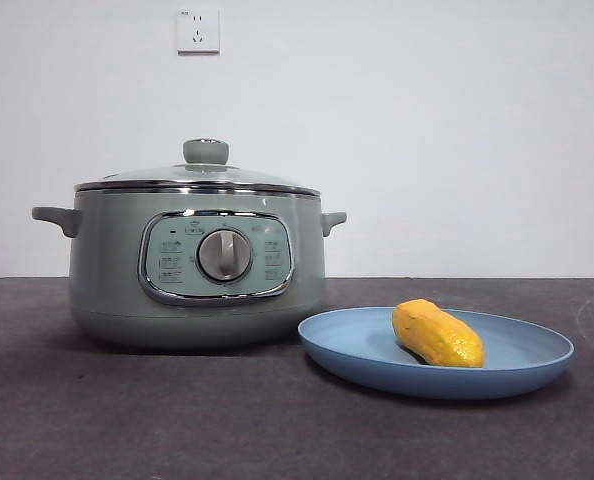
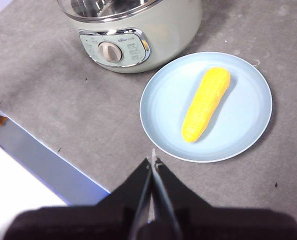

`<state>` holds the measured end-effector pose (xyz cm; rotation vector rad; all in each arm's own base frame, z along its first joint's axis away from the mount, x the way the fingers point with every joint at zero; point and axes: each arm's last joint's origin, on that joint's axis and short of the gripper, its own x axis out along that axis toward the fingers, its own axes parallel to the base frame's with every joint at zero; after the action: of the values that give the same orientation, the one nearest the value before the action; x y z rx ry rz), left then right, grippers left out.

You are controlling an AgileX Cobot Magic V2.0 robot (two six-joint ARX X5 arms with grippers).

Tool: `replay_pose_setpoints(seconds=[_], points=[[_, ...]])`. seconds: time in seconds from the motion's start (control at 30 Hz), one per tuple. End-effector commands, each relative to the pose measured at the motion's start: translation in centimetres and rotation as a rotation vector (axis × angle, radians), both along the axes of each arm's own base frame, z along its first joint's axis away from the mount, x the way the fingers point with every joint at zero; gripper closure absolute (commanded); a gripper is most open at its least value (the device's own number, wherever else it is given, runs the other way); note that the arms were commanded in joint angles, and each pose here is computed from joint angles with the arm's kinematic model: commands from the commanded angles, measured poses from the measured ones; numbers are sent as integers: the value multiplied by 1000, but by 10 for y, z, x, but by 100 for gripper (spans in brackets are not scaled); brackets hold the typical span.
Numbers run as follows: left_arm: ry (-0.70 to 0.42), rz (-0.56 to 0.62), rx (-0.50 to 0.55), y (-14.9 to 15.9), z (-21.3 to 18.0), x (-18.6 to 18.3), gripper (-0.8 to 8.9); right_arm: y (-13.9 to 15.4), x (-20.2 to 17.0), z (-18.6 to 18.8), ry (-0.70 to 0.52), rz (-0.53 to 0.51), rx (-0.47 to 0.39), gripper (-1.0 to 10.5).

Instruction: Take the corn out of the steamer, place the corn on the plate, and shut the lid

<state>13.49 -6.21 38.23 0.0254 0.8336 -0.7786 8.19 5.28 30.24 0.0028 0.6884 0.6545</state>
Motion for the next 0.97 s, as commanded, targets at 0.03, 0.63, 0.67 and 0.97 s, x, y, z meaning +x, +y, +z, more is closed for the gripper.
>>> replay_pose_setpoints(seconds=[0.03,0.63,0.67,0.97], points=[[-11,-2,0,0,1,0,817,0,0,-1,0,3,-6,945],[-780,120,50,39,32,-17,817,0,0,-1,0,3,-6,945],[-817,158,63,43,27,-20,817,0,0,-1,0,3,-6,945],[-902,367,139,58,-66,-35,817,0,0,-1,-1,3,-6,945]])
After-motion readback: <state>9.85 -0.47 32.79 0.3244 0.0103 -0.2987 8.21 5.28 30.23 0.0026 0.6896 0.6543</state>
